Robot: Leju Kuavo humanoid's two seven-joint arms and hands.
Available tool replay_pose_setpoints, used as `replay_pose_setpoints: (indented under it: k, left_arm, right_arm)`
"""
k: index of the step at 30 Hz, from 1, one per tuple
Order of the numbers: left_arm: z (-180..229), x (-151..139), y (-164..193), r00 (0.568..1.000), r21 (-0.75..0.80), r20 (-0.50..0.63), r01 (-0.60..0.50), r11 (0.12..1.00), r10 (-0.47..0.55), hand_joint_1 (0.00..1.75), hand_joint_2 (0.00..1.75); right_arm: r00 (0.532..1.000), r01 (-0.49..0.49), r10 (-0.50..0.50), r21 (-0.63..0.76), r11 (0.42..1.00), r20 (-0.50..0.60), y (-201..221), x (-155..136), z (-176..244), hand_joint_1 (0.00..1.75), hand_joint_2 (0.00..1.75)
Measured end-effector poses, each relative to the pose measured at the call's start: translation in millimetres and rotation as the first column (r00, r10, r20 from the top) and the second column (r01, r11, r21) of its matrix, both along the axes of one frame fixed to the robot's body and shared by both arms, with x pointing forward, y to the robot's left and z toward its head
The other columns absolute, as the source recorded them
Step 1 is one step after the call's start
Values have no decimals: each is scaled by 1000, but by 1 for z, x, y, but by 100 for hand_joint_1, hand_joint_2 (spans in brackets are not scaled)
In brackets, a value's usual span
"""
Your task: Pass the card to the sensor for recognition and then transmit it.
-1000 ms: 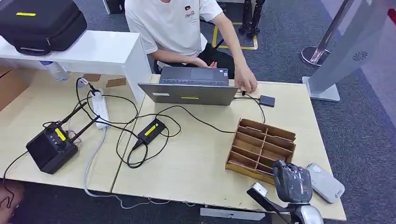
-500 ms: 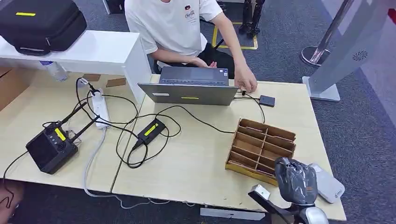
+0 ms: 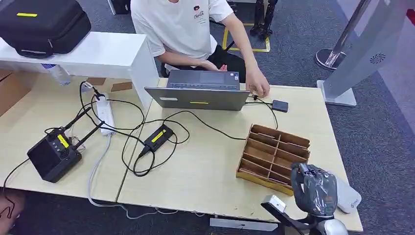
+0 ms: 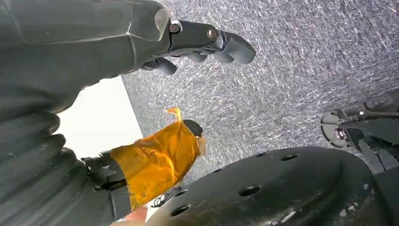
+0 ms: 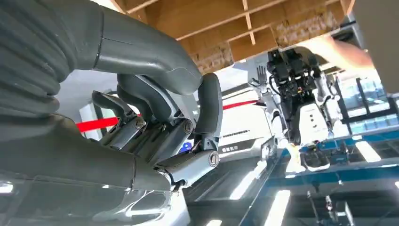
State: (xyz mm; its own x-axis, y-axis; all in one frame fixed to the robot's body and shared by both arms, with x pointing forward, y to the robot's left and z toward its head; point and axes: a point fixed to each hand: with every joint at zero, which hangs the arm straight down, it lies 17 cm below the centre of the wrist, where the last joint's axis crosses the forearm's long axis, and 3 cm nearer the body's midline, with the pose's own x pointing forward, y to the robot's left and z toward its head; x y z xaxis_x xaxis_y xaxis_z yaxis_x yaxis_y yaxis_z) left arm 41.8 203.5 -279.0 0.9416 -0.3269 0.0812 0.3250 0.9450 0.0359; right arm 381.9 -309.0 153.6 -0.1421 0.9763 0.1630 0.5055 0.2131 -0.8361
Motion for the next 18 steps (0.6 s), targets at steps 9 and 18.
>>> replay_pose_setpoints:
  k: [9,18]
  left_arm:
    - [0,0,-2,1000,0,-2,-31,1000,31,0,175]
    - [0,0,-1,999,7,-5,-42,999,42,0,175]
  right_arm:
    - [1000,-4,4,36,999,-6,9,-22,1,0,175]
    - [999,-50,50,39,998,4,33,-41,9,0,175]
